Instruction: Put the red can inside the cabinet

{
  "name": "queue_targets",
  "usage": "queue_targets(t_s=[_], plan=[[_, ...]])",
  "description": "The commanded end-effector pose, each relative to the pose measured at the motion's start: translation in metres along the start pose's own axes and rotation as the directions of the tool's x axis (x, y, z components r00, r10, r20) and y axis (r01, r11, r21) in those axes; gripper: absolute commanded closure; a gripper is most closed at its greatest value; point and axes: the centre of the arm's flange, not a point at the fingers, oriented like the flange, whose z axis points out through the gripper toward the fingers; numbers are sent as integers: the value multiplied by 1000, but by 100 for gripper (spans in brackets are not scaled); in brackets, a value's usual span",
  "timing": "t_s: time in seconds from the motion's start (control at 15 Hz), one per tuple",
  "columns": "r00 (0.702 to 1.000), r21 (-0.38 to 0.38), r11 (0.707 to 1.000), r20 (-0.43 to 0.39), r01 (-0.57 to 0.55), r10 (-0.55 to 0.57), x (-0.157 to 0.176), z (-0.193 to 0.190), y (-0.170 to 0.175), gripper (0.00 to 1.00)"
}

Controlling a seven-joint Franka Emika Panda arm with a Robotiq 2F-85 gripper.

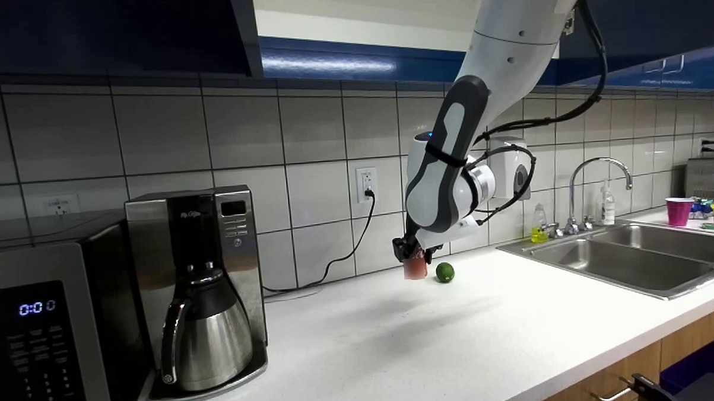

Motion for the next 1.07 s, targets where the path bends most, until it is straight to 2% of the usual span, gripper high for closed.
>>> queue_targets(t_s=[0.0, 0.53, 1.0], plan=[[999, 8, 1000, 31, -15, 15, 4, -49, 1, 63], [992, 21, 1000, 125, -13, 10, 6, -107, 8, 63], [989, 13, 999, 143, -32, 30, 3, -173, 12, 63]])
